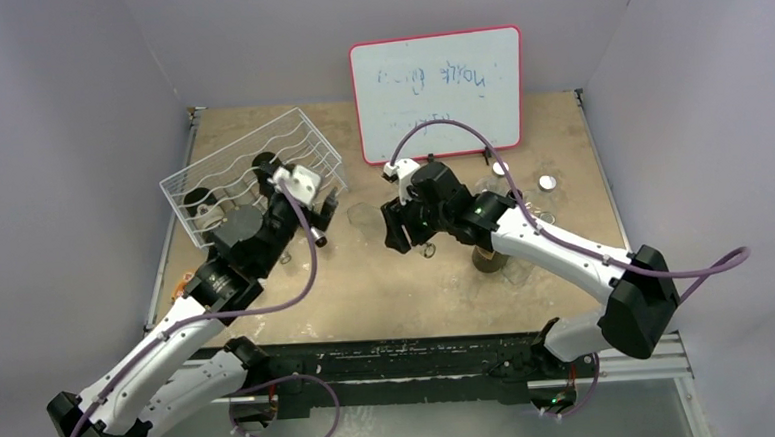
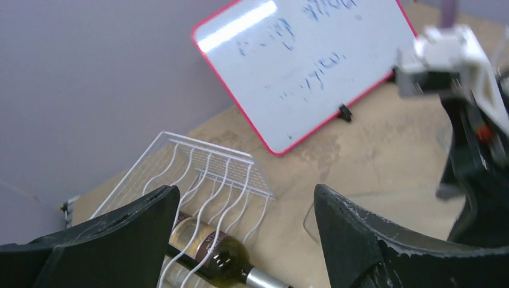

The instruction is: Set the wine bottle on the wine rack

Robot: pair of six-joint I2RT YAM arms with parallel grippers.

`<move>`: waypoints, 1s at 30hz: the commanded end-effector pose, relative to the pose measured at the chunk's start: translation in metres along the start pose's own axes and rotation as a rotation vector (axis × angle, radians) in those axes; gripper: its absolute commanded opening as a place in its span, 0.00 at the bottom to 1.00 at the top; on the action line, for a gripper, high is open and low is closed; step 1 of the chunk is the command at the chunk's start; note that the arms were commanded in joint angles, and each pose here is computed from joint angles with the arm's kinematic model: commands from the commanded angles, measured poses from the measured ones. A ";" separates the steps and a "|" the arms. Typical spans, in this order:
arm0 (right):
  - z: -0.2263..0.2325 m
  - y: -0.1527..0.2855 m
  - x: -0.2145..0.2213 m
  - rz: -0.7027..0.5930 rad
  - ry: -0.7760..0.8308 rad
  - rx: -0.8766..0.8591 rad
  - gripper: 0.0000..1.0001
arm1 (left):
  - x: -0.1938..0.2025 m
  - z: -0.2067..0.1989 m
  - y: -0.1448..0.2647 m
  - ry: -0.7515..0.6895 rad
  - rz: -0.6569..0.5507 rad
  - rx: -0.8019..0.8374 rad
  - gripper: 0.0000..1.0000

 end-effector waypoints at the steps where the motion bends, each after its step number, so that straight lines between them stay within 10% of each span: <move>1: 0.008 0.002 -0.052 -0.273 0.016 -0.025 0.00 | -0.023 0.041 -0.004 0.324 0.033 -0.267 0.83; 30: 0.020 -0.080 -0.107 -0.470 0.012 -0.102 0.00 | -0.021 0.083 0.006 0.417 0.081 -0.604 0.80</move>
Point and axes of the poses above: each gripper's point midway between its finger pads, its own y axis back along the fingers, its own z axis along the line the jaws close on, x = y × z, the point moved 4 cm from there along y, back along the fingers, and after that the axes turned 7 degrees about -y, right-handed, at the moved point
